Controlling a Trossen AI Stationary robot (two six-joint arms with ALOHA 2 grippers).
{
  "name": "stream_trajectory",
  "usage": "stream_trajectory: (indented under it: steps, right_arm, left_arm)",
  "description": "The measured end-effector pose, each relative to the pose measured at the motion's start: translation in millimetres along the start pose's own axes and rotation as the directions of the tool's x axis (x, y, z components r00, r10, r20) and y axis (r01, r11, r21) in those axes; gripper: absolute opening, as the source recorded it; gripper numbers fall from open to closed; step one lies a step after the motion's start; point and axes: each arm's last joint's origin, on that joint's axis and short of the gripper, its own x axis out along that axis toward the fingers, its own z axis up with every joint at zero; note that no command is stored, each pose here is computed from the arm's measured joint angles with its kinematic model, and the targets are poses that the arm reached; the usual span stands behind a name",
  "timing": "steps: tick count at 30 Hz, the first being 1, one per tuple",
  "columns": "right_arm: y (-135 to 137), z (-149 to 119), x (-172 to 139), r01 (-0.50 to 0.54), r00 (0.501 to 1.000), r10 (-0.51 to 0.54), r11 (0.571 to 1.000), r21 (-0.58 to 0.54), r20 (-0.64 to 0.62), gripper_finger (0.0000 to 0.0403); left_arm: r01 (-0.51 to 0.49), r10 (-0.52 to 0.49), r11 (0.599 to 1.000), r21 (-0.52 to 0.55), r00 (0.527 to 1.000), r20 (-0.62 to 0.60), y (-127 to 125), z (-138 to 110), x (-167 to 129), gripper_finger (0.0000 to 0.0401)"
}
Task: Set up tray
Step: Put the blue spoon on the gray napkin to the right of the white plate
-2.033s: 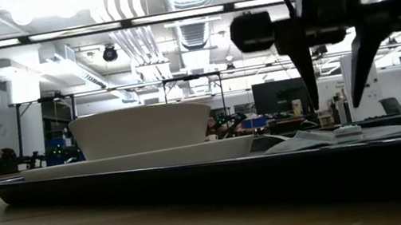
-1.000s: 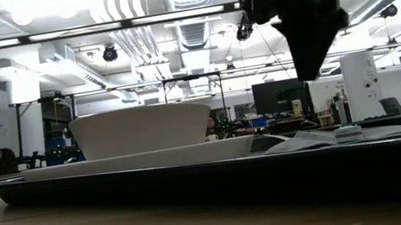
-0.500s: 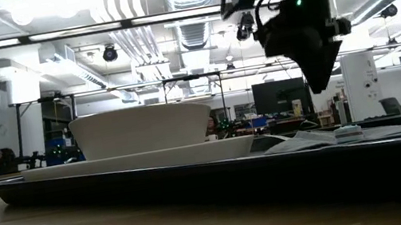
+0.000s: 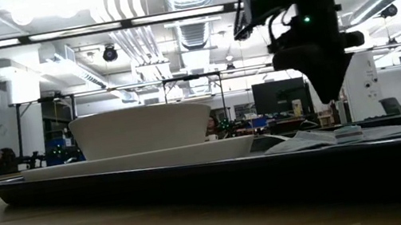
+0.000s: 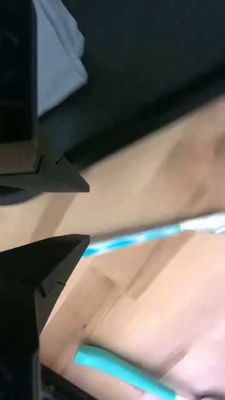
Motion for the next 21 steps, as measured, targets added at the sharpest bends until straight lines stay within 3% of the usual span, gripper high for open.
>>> stream_trajectory:
  steps: [4, 9, 17, 21]
  right_arm:
    - [-26.9, -4.2, -0.1, -0.068, 0.997, 0.065, 0.993, 0.095, 0.036, 0.0121]
    - [-64.2, -9.8, 3.4, -0.16, 0.987, 0.153, 0.954, 0.254, 0.044, 0.0132]
    - [-114.1, 0.7, 14.9, -0.182, 0.982, 0.187, 0.905, 0.386, 0.024, 0.0144]
    - [-131.1, 11.6, 24.7, -0.161, 0.984, 0.176, 0.9, 0.405, -0.002, 0.0146]
  left_arm:
    - [0.0, 0.0, 1.0, 0.0, 1.0, 0.0, 0.0, 0.0, 0.0, 0.0112]
    - [0.0, 0.0, 1.0, 0.0, 1.0, 0.0, 0.0, 0.1, 0.0, 0.0112]
    - [0.0, 0.0, 1.0, 0.0, 1.0, 0.0, 0.0, 0.0, 0.0, 0.0112]
    - [0.0, 0.0, 1.0, 0.0, 1.0, 0.0, 0.0, 0.0, 0.0, 0.0112]
